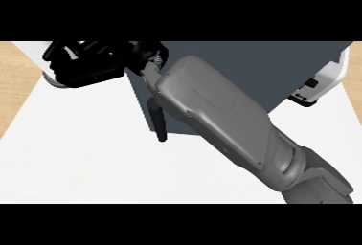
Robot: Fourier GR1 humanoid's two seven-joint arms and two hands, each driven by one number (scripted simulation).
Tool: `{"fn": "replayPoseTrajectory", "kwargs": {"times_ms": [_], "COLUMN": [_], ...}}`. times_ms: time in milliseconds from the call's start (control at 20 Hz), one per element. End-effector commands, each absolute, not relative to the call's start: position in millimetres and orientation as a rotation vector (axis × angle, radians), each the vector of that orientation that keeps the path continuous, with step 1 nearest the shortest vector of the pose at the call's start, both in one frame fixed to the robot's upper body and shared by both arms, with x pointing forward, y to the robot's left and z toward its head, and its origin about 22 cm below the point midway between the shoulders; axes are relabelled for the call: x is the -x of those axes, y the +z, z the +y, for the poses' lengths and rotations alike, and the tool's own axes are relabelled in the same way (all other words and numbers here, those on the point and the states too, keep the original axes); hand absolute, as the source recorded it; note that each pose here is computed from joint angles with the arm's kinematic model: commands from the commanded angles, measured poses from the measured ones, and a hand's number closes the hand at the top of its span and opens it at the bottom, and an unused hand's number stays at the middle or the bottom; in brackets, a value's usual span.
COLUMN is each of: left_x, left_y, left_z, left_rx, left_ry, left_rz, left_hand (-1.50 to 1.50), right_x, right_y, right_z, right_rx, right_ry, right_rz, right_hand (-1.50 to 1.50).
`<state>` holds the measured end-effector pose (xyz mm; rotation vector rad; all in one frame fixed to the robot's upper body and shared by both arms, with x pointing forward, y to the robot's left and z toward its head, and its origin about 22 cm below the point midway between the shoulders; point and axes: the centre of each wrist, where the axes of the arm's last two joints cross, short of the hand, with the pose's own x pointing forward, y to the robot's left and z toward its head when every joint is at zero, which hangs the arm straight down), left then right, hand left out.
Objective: Pick up the wine, place it into the cabinet and close the cabinet
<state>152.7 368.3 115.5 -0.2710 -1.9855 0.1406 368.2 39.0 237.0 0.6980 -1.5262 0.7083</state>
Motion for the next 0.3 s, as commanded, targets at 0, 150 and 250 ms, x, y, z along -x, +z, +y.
{"fn": "replayPoseTrajectory", "kwargs": {"times_ms": [0, 150, 250], "left_x": [-153, -154, -155], "left_y": [117, 117, 117], "left_z": [360, 354, 347], "left_rx": [0.330, 0.354, 0.375], "left_ry": [0.140, 0.155, 0.145], "left_rz": [-1.965, -1.952, -1.933], "left_hand": [-1.50, -1.50, -1.50], "right_x": [-425, -426, -427], "right_y": [215, 218, 217], "right_z": [-53, -53, -52], "right_rx": [-0.500, -0.528, -0.547], "right_ry": [0.439, 0.444, 0.464], "right_rz": [-1.568, -1.565, -1.569], "right_hand": [1.50, 1.50, 1.50]}}
